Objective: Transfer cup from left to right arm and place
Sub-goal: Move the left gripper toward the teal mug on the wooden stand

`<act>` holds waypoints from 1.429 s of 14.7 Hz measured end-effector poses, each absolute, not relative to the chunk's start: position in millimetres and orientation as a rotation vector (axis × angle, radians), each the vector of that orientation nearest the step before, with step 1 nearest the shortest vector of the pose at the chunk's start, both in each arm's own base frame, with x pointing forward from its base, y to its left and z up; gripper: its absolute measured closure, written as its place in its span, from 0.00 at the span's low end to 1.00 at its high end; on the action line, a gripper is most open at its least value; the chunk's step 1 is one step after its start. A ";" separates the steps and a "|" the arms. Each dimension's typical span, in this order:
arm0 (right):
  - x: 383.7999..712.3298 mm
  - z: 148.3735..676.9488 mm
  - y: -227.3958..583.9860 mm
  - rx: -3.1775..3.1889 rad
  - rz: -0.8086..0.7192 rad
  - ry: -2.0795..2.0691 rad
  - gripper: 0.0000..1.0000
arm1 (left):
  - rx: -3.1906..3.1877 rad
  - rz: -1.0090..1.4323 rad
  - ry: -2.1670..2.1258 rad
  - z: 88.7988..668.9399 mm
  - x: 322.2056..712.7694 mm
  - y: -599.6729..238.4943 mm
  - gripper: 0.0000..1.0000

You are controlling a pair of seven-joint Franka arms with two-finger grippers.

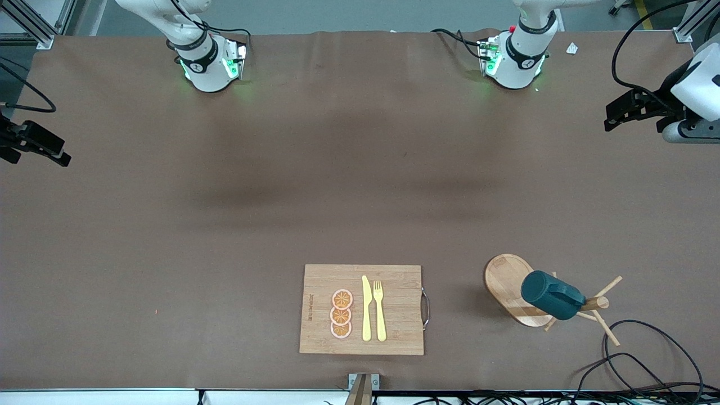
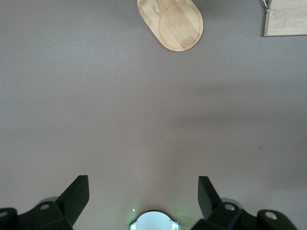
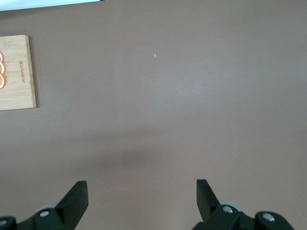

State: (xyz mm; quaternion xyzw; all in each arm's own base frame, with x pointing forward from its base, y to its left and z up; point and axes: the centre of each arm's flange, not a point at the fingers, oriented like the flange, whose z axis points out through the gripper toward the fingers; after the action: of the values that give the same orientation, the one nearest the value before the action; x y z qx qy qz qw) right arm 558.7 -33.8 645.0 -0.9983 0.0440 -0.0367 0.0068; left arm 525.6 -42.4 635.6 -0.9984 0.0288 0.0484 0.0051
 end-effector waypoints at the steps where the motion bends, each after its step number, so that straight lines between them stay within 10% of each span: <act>1: 558.7 645.0 -34.0 -3.123 -0.115 0.138 0.00 | -3.127 0.151 0.090 635.7 525.7 -42.2 0.00; 13: 558.0 644.4 -34.2 -3.123 -0.105 0.138 0.00 | -3.138 0.202 0.082 608.2 563.5 -37.6 0.00; 21: 557.8 644.3 -34.8 -3.123 -0.102 0.139 0.00 | -3.220 -0.125 -0.310 572.3 653.9 -9.8 0.00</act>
State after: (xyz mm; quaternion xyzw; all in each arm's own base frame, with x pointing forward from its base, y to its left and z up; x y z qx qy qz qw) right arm 557.8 -34.8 644.3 -0.9985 0.0445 -0.0327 0.0068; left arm 653.9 -9.8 572.3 -0.9935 -0.0958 -0.0386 -0.0481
